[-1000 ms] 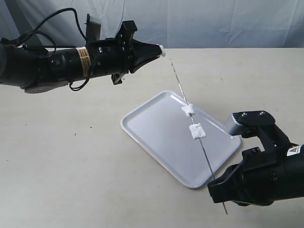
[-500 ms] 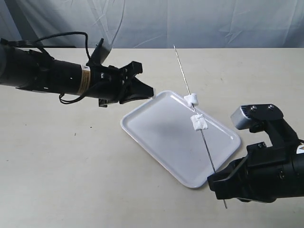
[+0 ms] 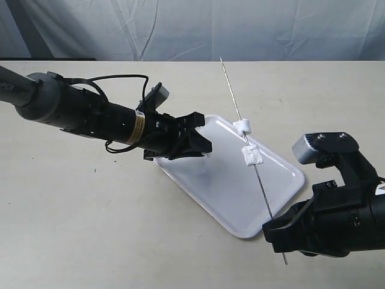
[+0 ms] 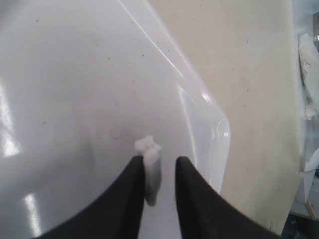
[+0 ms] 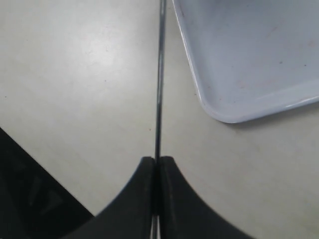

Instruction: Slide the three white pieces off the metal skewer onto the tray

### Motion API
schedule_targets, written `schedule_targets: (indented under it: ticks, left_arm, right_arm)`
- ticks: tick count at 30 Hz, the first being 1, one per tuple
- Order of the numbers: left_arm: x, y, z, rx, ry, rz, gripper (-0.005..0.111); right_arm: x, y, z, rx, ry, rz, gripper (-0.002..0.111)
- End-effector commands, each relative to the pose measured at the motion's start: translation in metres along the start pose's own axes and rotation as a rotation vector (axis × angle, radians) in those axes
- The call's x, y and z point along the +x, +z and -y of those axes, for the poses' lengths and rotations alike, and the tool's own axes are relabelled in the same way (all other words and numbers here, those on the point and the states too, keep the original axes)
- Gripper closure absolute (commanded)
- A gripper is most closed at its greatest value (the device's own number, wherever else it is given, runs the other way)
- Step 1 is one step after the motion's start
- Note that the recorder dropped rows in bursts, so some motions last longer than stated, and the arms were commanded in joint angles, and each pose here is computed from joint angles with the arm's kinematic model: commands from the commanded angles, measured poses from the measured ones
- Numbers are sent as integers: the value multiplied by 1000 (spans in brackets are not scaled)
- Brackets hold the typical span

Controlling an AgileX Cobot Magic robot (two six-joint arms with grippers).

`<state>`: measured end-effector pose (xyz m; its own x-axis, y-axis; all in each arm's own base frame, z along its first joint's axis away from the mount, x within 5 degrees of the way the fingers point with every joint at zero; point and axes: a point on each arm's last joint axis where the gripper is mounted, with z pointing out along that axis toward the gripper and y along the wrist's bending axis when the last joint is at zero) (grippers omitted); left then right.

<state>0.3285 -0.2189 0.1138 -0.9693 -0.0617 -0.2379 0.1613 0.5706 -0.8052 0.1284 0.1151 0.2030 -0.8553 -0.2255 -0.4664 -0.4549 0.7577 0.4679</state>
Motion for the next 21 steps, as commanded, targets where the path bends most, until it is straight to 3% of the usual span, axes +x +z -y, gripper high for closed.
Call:
schedule_targets:
  ticks: [1, 11, 16, 19, 21]
  left_arm:
    - [1, 2, 3, 10, 5, -5, 67]
    - [1, 6, -5, -13, -12, 7, 49]
    - [3, 9, -13, -55, -20, -5, 48]
    - [3, 8, -6, -12, -17, -16, 48]
    - [2, 8, -11, -91, 59, -28, 48]
  right_arm:
    - [1, -1, 0, -2, -1, 11, 109]
    - [1, -1, -1, -9, 6, 9, 109]
    - [1, -1, -1, -9, 6, 9, 109]
    - [1, -1, -1, -11, 6, 5, 109]
    - [1, -1, -1, -11, 6, 7, 109]
